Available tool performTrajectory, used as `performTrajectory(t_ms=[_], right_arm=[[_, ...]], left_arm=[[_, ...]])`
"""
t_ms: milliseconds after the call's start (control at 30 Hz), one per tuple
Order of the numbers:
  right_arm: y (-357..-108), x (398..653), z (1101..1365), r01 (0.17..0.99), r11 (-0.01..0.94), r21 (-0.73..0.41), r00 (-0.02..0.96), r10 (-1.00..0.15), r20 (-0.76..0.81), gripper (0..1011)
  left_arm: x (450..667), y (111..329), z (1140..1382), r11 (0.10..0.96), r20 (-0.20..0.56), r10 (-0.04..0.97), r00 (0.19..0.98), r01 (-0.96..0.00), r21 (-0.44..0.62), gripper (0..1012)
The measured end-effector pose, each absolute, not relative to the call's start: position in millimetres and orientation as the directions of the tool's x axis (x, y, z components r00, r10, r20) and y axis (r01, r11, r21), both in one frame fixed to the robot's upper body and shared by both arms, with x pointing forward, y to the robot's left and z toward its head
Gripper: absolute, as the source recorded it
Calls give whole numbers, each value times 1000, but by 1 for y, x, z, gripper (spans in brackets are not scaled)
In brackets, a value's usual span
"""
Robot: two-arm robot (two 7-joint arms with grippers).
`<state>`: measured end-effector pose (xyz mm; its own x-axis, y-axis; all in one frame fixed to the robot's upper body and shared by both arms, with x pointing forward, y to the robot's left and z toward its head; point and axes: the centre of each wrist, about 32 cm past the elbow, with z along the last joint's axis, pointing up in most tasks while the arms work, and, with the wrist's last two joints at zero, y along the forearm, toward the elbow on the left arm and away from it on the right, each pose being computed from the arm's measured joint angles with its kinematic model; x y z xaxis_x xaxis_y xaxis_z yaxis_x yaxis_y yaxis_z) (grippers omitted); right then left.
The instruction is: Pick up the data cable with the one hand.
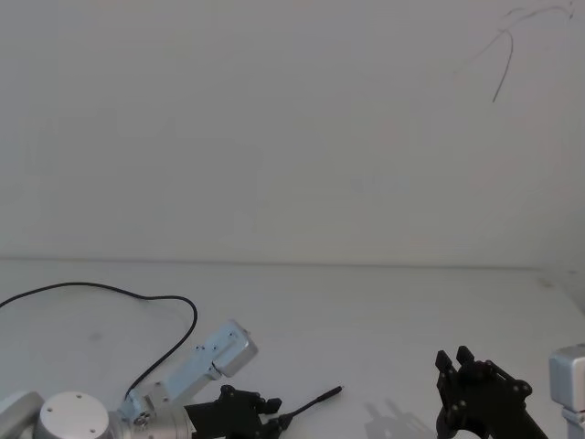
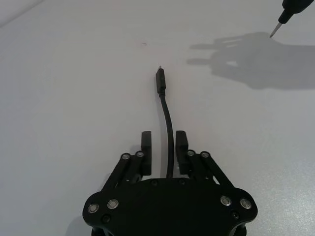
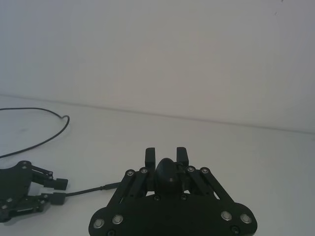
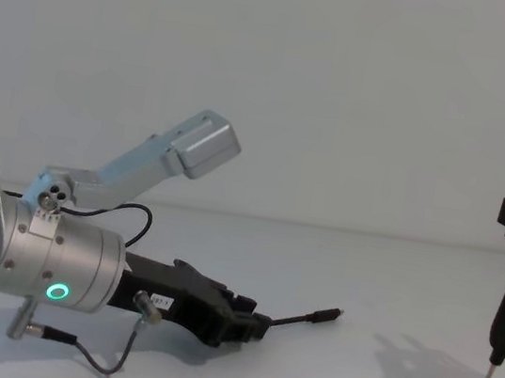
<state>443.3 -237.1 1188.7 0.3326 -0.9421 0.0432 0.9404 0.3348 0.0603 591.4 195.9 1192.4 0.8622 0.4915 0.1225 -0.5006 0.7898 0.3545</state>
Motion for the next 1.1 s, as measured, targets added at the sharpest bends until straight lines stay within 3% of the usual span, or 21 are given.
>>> performTrajectory(t_ms=[133, 333, 867, 1100], right_arm=[[-237, 443, 1189, 940, 335, 60, 333, -942, 43, 251], [-237, 443, 1189, 940, 335, 60, 333, -942, 43, 251], [-237, 443, 1189, 940, 335, 60, 333, -942, 43, 251], [-237, 443, 1189, 940, 335, 60, 333, -942, 43, 251]], left_arm=[[591, 196, 1193, 790, 124, 491, 862, -501, 355, 169], [590, 195, 1191, 788, 124, 488, 864, -497, 365, 40], [586, 192, 1190, 791, 116, 470, 875, -476, 384, 40], [585, 201, 1200, 823, 104, 438, 893, -445, 354, 40]])
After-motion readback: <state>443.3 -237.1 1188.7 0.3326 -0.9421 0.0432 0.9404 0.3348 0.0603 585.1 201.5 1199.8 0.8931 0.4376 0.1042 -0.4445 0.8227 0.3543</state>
